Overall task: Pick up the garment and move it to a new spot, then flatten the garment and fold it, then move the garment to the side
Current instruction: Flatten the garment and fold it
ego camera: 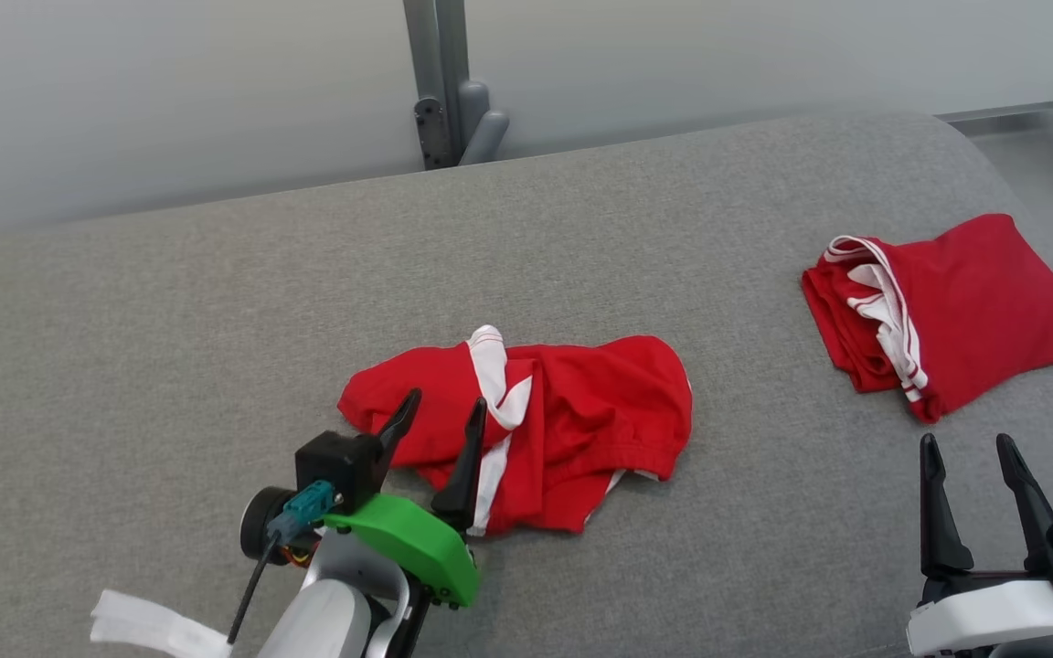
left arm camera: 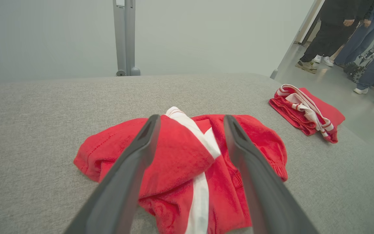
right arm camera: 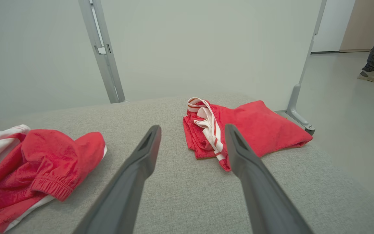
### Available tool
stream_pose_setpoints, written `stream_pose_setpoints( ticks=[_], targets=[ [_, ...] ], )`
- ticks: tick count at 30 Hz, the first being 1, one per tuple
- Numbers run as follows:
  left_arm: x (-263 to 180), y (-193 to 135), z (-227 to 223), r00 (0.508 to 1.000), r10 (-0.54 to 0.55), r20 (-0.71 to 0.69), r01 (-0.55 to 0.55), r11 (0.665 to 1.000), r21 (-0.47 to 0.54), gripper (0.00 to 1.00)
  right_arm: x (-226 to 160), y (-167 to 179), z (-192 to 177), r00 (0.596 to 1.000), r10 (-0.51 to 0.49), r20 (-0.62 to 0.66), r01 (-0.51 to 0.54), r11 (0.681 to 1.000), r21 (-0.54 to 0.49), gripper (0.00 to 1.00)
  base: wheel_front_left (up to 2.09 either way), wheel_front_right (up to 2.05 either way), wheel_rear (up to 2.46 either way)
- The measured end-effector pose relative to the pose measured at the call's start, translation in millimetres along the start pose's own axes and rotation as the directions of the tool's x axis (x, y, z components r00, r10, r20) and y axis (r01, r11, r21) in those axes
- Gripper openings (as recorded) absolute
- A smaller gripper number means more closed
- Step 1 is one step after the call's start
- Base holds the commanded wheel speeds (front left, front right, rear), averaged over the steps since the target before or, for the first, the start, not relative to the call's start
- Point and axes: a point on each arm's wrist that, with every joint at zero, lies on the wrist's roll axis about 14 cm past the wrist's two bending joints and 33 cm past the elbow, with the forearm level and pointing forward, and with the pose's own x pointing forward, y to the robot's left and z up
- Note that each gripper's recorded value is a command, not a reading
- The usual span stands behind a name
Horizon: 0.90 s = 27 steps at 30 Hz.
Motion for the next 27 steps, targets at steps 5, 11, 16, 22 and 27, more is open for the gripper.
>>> stream_pose_setpoints(
  ticks=[5,11,16,22,27],
  targets=[
    [22.2,-10.3,-18.7,0.994,-0.02,-0.105,0.023,0.999,0.024,1.0,-5.3,-15.0,-2.2,0.999,-0.051,-0.011,0.051,0.999,0.001,1.0,0.0,0.0,0.0],
    [33.0,-5.8,-45.3,0.979,0.006,-0.202,0.002,0.999,0.037,1.0,-16.1,-31.3,-5.5,0.994,-0.107,-0.027,0.107,0.994,-0.003,1.0,0.0,0.0,0.0],
    [32.5,3.9,-61.9,0.966,0.033,-0.257,-0.021,0.998,0.052,1.0,-21.4,-40.6,-5.7,0.99,-0.138,-0.032,0.138,0.99,-0.01,1.0,0.0,0.0,0.0],
    [29.0,23.4,-61.0,0.964,0.085,-0.252,-0.073,0.996,0.057,0.0,-18.5,-39.7,-6.5,0.99,-0.134,-0.033,0.134,0.991,-0.008,1.0,0.0,0.0,0.0],
    [28.8,45.9,-34.6,0.979,0.14,-0.152,-0.138,0.99,0.022,0.0,-14.6,-36.1,-6.5,0.992,-0.121,-0.031,0.121,0.993,-0.006,1.0,0.0,0.0,0.0]
  ],
)
